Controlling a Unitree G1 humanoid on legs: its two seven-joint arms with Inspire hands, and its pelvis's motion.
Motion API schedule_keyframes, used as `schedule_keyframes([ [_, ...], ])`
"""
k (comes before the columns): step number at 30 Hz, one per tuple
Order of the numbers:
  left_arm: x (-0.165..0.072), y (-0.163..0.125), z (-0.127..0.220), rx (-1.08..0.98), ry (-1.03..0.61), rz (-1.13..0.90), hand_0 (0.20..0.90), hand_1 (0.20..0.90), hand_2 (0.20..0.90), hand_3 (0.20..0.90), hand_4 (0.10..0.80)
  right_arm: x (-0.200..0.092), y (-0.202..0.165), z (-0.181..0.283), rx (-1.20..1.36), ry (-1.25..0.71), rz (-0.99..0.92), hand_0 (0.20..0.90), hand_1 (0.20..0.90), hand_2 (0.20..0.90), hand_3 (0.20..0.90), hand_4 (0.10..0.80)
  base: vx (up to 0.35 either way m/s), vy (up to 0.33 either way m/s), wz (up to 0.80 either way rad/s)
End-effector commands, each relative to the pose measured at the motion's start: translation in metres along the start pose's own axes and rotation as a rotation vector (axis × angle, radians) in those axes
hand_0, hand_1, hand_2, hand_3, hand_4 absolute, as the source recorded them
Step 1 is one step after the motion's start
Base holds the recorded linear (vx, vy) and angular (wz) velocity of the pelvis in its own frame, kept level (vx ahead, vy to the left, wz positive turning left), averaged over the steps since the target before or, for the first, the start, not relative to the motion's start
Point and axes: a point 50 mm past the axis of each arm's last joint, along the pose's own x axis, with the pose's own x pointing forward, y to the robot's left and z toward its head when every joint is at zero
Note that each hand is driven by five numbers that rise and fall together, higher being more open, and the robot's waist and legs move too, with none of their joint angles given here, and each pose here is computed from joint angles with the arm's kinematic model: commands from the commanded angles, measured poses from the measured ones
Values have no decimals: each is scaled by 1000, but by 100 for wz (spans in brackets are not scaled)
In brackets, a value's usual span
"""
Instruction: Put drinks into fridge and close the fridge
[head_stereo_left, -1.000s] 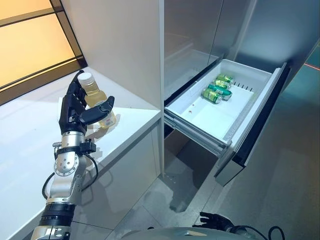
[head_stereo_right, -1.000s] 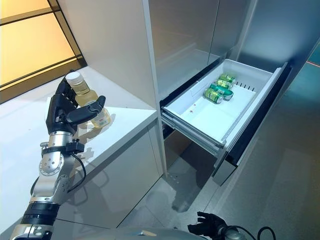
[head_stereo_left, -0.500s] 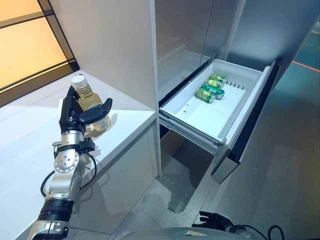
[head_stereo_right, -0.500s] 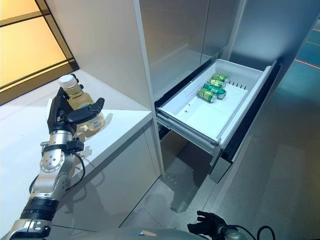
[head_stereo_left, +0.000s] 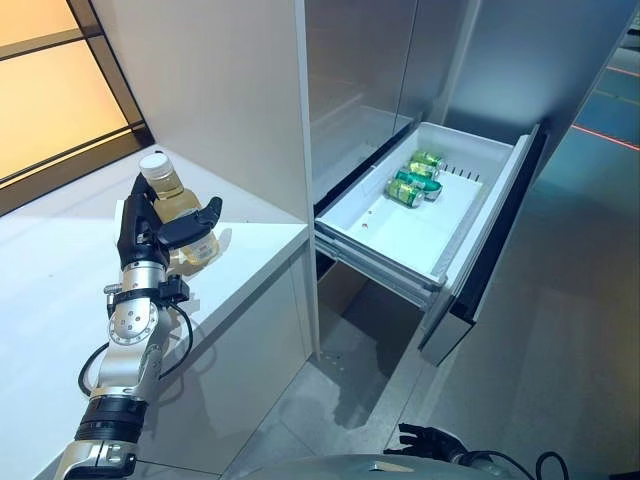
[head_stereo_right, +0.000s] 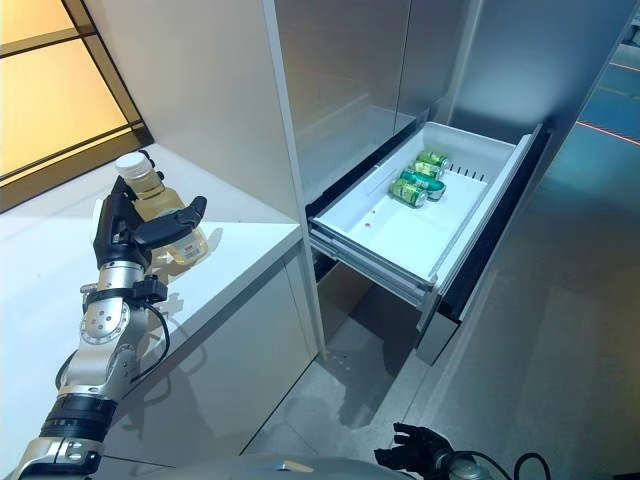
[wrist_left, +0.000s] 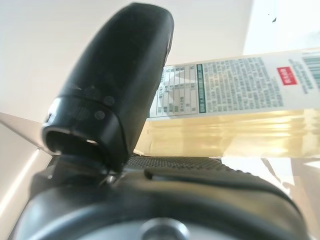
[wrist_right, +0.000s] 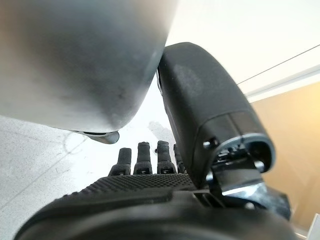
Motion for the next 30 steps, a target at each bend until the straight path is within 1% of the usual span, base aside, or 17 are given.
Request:
schedule_keyframes([
  [1,40,-5,57,-13,-296,-1,493,493,493,425,325,-1,3,-6,-66,34,30,900,900,900,900,800,0,0,0],
  [2,40,-6,57,-12,-298,1,493,493,493,425,325,-1,2,-6,-65,34,29,900,900,900,900,800,0,0,0],
  [3,39,-6,57,-14,-300,2,300,300,300,200,100,-1,2,-6,-64,33,29,900,900,900,900,800,0,0,0],
  [17,40,-11,60,-23,-312,-12,300,300,300,200,100,0,2,-2,-59,24,26,900,900,900,900,800,-2,0,-1],
  [21,40,-14,65,-62,-340,-33,300,300,300,200,100,0,2,0,-55,8,29,900,900,900,900,800,-27,-5,-4],
  [23,40,-17,69,-121,-354,-68,300,300,300,200,100,0,2,3,-46,-23,28,900,900,900,900,800,0,0,0],
  [26,38,-24,76,-234,-378,-132,300,300,300,200,100,0,1,20,-28,-124,27,900,900,900,900,800,-36,-10,-1],
  [27,36,-28,79,-287,-386,-163,300,300,300,200,100,0,1,31,-22,-172,30,900,900,900,900,800,-55,-22,0],
  [28,33,-35,82,-408,-397,-223,300,300,300,200,100,-2,3,56,-8,-276,38,900,900,900,900,800,-71,-30,0],
  [30,28,-45,84,-541,-408,-296,300,300,300,200,100,-8,6,85,-8,-397,53,900,900,900,900,800,-73,-33,0],
])
